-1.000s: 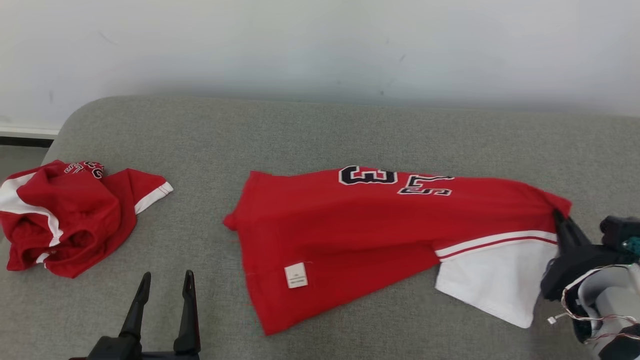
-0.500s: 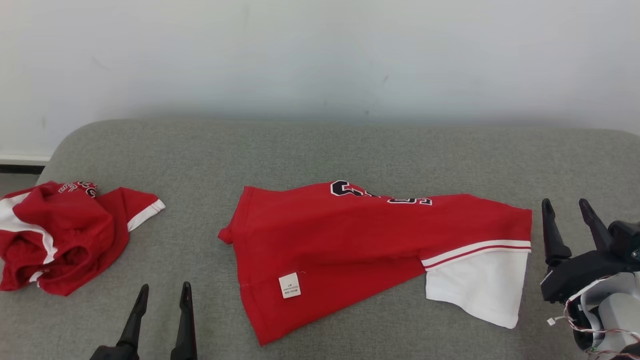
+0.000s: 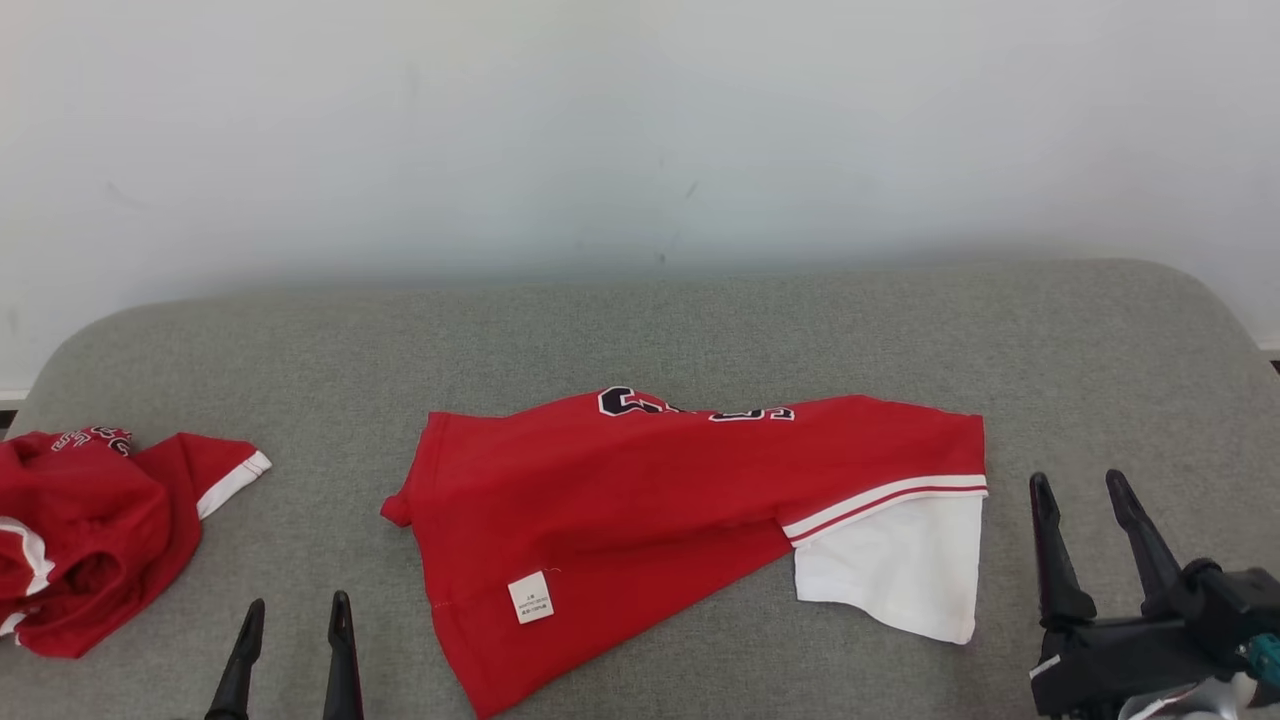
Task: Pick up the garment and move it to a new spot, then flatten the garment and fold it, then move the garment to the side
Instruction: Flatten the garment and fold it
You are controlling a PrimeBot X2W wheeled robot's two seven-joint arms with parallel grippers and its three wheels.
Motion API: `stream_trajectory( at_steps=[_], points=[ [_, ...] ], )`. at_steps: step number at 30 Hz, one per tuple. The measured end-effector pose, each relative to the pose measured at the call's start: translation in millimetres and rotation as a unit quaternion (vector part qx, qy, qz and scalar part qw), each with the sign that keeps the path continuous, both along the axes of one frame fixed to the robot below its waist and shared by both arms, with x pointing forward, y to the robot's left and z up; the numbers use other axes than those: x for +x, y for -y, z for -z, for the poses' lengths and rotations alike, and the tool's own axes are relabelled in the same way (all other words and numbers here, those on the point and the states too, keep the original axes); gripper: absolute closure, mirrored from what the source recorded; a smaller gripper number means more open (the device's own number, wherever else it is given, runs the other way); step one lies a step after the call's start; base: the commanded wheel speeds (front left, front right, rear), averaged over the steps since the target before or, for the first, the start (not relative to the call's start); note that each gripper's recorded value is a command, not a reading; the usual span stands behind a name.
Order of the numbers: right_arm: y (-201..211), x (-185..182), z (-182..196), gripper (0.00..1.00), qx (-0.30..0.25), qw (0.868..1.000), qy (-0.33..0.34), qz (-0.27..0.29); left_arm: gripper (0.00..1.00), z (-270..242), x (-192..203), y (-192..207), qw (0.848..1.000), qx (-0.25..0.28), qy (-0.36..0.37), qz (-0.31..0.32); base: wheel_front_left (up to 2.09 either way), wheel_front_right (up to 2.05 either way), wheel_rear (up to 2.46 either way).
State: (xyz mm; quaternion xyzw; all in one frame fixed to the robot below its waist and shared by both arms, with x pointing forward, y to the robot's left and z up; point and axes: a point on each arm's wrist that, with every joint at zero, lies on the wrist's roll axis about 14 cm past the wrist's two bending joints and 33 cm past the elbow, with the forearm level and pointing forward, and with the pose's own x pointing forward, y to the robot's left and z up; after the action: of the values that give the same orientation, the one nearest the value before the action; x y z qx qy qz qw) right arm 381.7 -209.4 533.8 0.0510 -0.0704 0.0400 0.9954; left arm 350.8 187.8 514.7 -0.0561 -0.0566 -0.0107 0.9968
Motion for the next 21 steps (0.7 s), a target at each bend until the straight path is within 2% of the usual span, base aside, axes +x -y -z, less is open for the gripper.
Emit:
stream_trajectory(
  at_steps=[8, 15, 21],
  points=[
    [-6.0, -29.0, 16.5, 0.0, 0.016, 1.0, -0.015, 0.008, 0.0, 9.5, -4.9, -8.0, 1.0, 0.022, -0.016, -0.009, 0.0, 0.0, 0.0],
    [-12.8, -39.4, 21.1, 0.0, 0.03, 0.999, -0.019, 0.009, 0.0, 11.6, -7.8, -13.2, 0.999, 0.029, -0.019, -0.016, 0.0, 0.0, 0.0],
    [-16.5, -41.6, 23.0, 0.0, 0.018, 1.0, -0.022, 0.004, 0.0, 16.1, -7.1, -10.3, 0.999, 0.04, -0.027, -0.007, 0.0, 0.0, 0.0]
  ],
)
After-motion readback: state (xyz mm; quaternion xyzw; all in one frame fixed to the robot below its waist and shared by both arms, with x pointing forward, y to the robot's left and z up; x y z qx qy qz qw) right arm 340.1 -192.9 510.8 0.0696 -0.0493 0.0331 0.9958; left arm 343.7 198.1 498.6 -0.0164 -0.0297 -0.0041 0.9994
